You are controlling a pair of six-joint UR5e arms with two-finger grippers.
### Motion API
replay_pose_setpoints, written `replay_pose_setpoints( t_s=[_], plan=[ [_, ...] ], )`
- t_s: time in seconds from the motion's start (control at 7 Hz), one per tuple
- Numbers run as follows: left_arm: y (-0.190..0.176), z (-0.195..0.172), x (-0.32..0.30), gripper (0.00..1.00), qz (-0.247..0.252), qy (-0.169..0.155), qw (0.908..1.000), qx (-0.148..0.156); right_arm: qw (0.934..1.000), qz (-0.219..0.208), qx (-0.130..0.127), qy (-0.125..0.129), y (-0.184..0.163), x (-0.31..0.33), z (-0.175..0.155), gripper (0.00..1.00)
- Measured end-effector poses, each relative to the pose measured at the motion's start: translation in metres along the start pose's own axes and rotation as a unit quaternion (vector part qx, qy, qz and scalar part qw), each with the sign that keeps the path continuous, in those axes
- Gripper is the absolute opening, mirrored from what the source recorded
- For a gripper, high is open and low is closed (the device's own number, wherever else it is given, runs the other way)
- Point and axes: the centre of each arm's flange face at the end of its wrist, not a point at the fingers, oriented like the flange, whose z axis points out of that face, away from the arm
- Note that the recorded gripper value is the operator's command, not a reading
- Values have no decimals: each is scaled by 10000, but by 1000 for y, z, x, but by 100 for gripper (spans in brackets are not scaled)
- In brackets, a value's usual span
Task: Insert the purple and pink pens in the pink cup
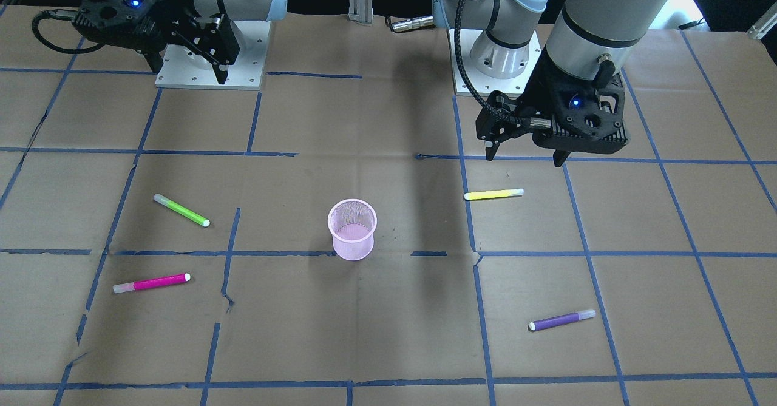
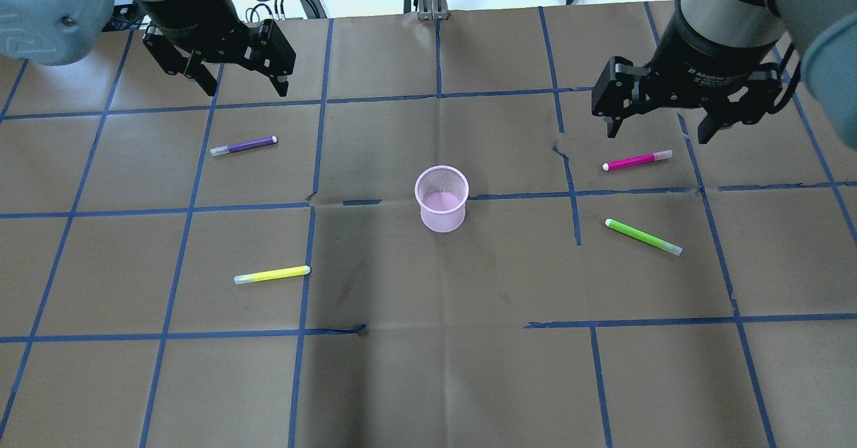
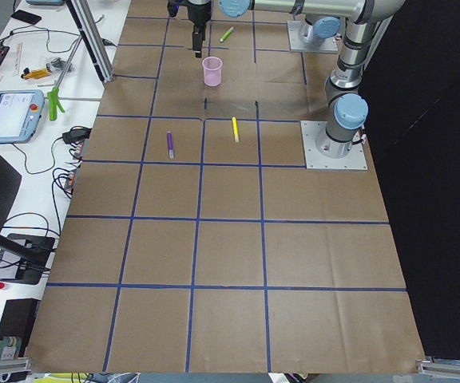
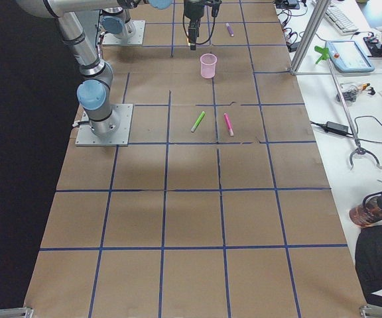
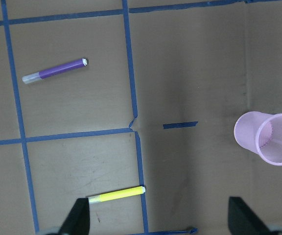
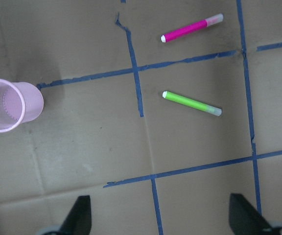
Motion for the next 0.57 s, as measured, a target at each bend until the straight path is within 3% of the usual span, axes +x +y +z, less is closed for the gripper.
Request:
replay_pose_setpoints(
  t_s=[0.29,0.57],
  plan=[
    [2,2,0,98,1,-2,10000,-17,9999,82,87,-20,-7,8,-2,100],
    [3,2,0,98,1,0,10000,-10,9998,61,36,-198,-13,6,1,100]
  ],
)
